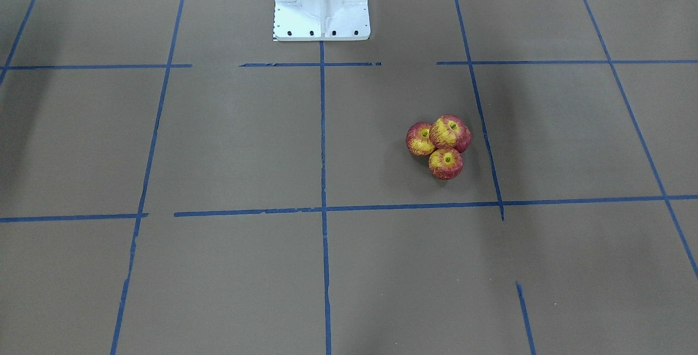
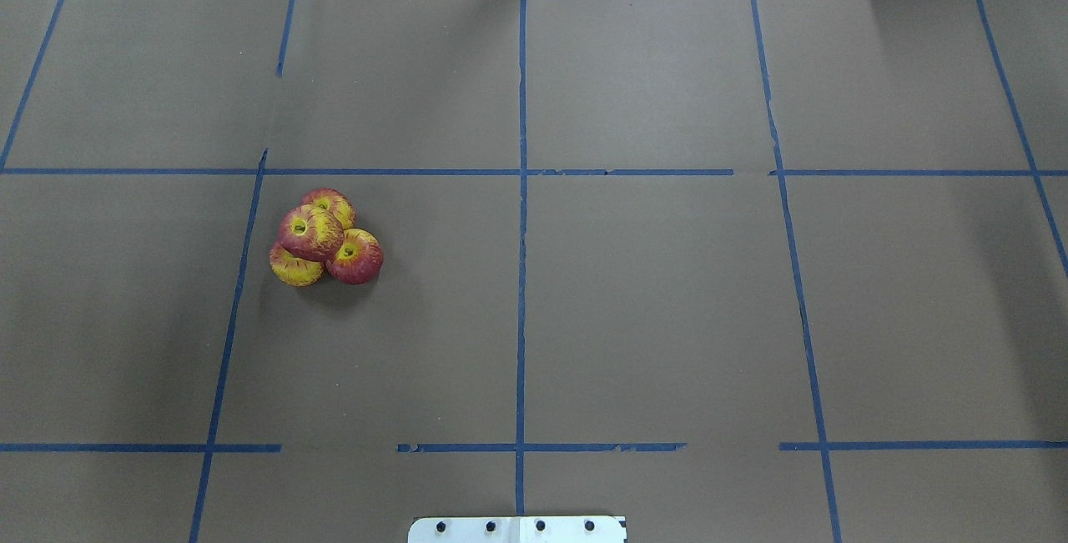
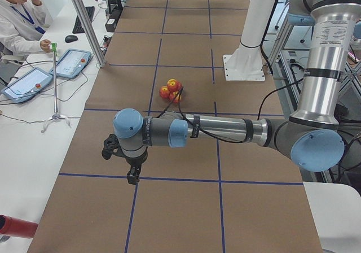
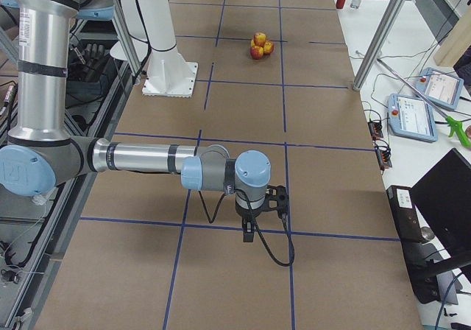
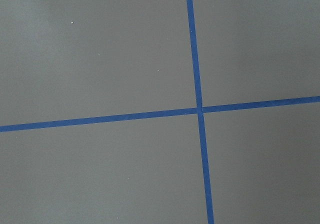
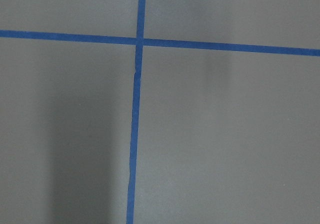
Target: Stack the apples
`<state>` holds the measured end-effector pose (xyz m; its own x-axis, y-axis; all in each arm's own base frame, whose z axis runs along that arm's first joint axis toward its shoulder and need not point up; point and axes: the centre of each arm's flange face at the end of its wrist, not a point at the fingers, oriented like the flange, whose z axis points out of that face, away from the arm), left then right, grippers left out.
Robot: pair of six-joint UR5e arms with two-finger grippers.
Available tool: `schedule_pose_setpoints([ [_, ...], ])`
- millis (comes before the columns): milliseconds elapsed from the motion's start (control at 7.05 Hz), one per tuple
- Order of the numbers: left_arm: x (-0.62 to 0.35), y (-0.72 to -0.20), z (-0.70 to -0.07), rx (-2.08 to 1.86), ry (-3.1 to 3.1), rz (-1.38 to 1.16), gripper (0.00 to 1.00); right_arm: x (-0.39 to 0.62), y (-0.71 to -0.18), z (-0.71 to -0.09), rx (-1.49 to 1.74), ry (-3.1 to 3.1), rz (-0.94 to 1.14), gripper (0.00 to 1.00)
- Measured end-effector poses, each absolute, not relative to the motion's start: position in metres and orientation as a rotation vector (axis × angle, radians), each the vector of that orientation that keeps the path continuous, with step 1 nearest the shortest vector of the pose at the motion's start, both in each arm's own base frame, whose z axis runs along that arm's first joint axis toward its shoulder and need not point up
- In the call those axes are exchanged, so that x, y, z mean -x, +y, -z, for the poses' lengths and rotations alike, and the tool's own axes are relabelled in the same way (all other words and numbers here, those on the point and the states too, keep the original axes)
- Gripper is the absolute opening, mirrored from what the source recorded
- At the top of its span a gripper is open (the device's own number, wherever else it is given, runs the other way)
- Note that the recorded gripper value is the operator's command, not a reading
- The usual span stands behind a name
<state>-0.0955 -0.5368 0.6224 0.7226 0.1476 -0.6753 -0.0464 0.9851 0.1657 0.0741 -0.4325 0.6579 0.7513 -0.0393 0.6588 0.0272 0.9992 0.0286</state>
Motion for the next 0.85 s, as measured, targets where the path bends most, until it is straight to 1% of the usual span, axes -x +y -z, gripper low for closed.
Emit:
schedule_pose_setpoints([
  [851, 0.092, -0.530, -0.637, -0.124, 0.758, -0.106, 1.00, -0.074, -0.432, -0.658, -0.017, -0.719, 0.036, 1.00],
])
